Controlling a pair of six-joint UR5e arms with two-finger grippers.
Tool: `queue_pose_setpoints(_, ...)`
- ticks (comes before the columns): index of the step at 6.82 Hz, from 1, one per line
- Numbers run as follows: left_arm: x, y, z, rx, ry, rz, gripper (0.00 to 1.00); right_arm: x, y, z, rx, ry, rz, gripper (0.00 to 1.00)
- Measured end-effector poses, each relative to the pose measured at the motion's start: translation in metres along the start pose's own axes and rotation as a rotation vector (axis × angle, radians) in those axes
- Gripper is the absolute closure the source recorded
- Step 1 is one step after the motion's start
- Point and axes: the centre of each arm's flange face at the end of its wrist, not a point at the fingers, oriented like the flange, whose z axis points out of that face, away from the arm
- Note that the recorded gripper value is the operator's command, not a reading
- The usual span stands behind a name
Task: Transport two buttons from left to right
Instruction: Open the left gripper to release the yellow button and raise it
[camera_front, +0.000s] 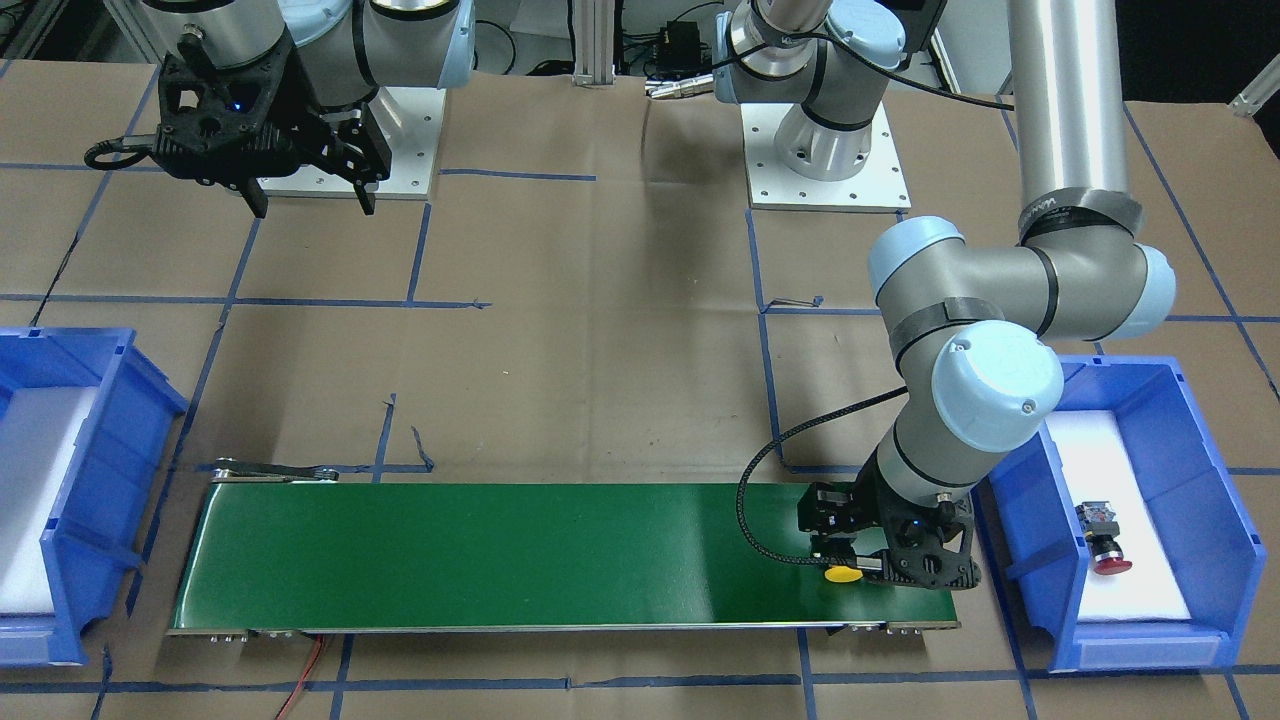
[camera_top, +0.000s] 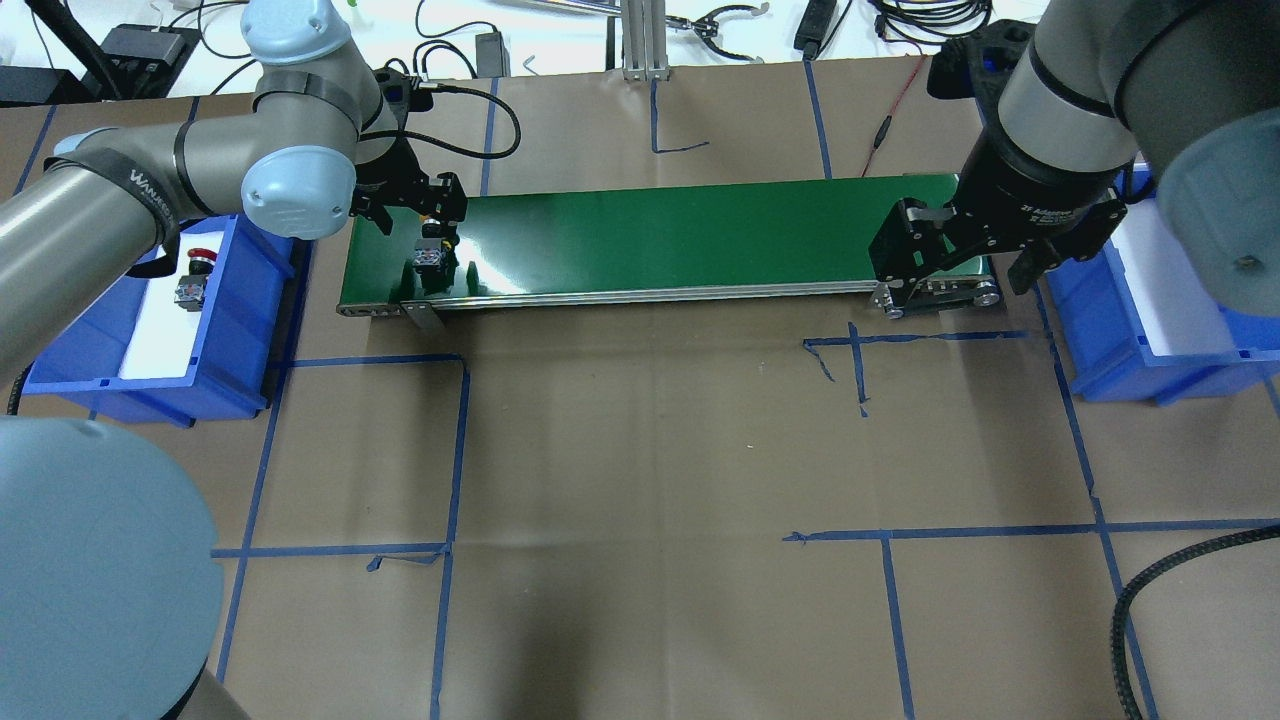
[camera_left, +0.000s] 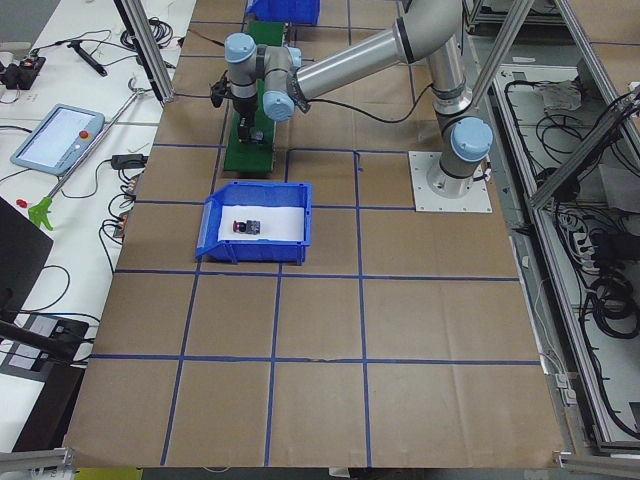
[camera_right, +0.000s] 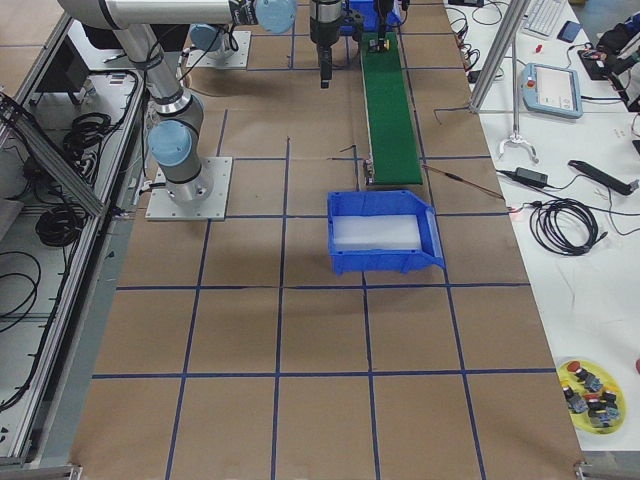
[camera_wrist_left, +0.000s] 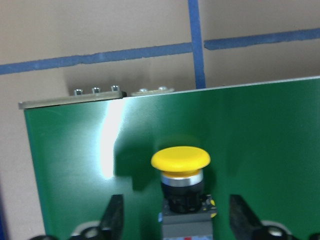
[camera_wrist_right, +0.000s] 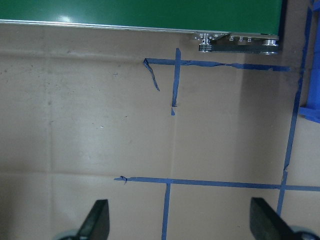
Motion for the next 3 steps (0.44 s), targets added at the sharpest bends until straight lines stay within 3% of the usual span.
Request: queue_pose_setpoints(3,-0.003,0.019,-0.085,0.024,-0.003,-0.009,0.00,0.000,0.000,0.000,0.000,0.000,0.000,0.00)
